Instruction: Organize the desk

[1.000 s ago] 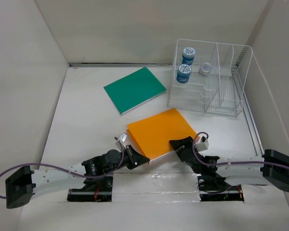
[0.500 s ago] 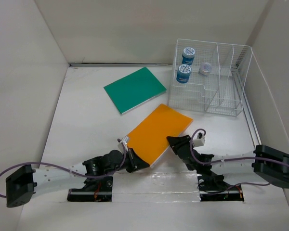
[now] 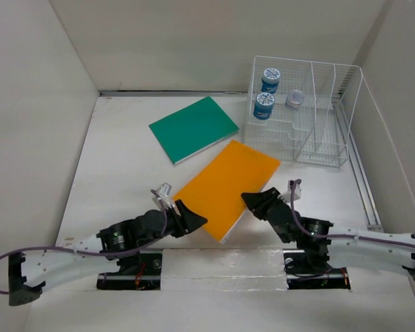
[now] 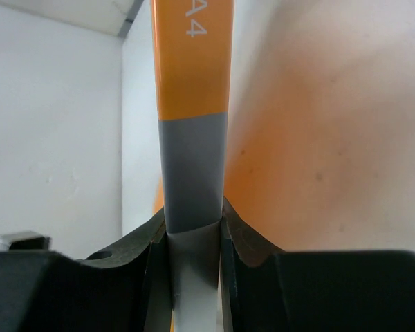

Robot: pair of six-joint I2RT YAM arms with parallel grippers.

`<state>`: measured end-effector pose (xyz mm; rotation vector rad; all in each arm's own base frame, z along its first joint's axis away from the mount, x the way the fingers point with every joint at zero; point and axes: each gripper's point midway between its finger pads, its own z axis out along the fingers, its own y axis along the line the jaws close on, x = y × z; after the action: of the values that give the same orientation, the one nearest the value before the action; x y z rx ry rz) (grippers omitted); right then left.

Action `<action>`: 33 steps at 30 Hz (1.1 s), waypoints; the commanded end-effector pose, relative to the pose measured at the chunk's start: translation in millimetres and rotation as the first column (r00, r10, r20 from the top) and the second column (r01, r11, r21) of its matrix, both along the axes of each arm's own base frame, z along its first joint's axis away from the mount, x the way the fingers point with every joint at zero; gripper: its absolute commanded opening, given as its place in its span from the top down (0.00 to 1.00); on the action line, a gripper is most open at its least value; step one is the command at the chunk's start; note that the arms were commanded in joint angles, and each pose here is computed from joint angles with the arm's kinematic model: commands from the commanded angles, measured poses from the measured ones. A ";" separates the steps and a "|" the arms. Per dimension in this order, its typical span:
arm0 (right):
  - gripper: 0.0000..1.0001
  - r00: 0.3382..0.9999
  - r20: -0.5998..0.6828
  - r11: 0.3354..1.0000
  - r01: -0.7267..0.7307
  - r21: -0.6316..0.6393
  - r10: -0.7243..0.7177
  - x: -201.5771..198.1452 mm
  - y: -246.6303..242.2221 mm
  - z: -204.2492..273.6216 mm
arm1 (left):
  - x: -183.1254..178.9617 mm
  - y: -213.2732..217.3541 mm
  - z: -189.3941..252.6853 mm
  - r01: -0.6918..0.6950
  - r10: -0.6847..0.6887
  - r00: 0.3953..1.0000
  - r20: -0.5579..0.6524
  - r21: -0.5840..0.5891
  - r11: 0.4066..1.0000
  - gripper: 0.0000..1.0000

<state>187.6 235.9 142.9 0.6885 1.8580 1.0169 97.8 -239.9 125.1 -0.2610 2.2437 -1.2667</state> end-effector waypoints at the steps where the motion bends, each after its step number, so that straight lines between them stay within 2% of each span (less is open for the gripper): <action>1: 1.00 0.976 -0.003 0.955 -0.213 -0.205 0.217 -26.6 6.0 11.5 | 35.9 48.9 52.8 -0.221 0.206 0.960 0.191 0.058 0.974 0.51; 4: 1.00 0.934 0.032 0.883 -0.323 -0.341 0.355 -35.6 11.8 42.4 | 44.6 73.2 83.8 -0.308 0.301 0.921 0.246 -0.010 0.951 0.51; 6: 1.00 0.888 0.052 0.831 -0.406 -0.380 0.457 -43.5 26.1 75.7 | 47.1 81.3 95.6 -0.335 0.338 0.905 0.260 -0.054 0.941 0.53; 9: 1.00 0.826 0.135 0.784 -0.450 -0.428 0.548 -48.0 36.1 128.1 | 48.9 90.4 111.4 -0.360 0.374 0.887 0.271 -0.102 0.927 0.57; 13: 1.00 0.772 0.242 0.754 -0.412 -0.512 0.587 -44.6 31.1 188.9 | 50.3 104.1 133.5 -0.387 0.415 0.862 0.289 -0.151 0.909 0.59; 16: 1.00 0.770 0.243 0.724 -0.370 -0.581 0.589 -38.6 23.8 216.0 | 50.5 114.6 143.4 -0.404 0.441 0.846 0.301 -0.179 0.897 0.59; 17: 1.00 0.781 0.222 0.702 -0.347 -0.622 0.584 -35.1 17.0 214.8 | 50.5 118.3 146.4 -0.411 0.453 0.839 0.300 -0.196 0.890 0.59; 20: 1.00 0.794 0.265 0.709 -0.272 -0.651 0.547 -25.4 7.0 242.8 | 50.6 121.6 142.2 -0.420 0.463 0.836 0.294 -0.200 0.885 0.57; 25: 1.00 0.781 0.422 0.783 -0.134 -0.607 0.460 -17.3 -18.9 305.8 | 51.0 118.5 130.1 -0.420 0.455 0.842 0.290 -0.178 0.890 0.56; 26: 1.00 0.776 0.471 0.818 -0.098 -0.566 0.419 -16.8 -29.0 326.4 | 50.7 116.1 128.4 -0.414 0.447 0.846 0.289 -0.173 0.894 0.56; 29: 1.00 0.800 0.529 0.846 0.053 -0.531 0.282 -4.9 -61.9 354.1 | 49.9 107.8 124.8 -0.391 0.425 0.857 0.291 -0.169 0.905 0.56; 33: 1.00 0.817 0.572 0.813 0.284 -0.508 0.073 11.3 -108.3 379.6 | 49.0 94.0 121.1 -0.355 0.392 0.872 0.292 -0.172 0.919 0.56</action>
<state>186.6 182.4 468.4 -0.1574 1.5770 0.5578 145.6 -139.6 241.6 -0.4609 1.7637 -1.0947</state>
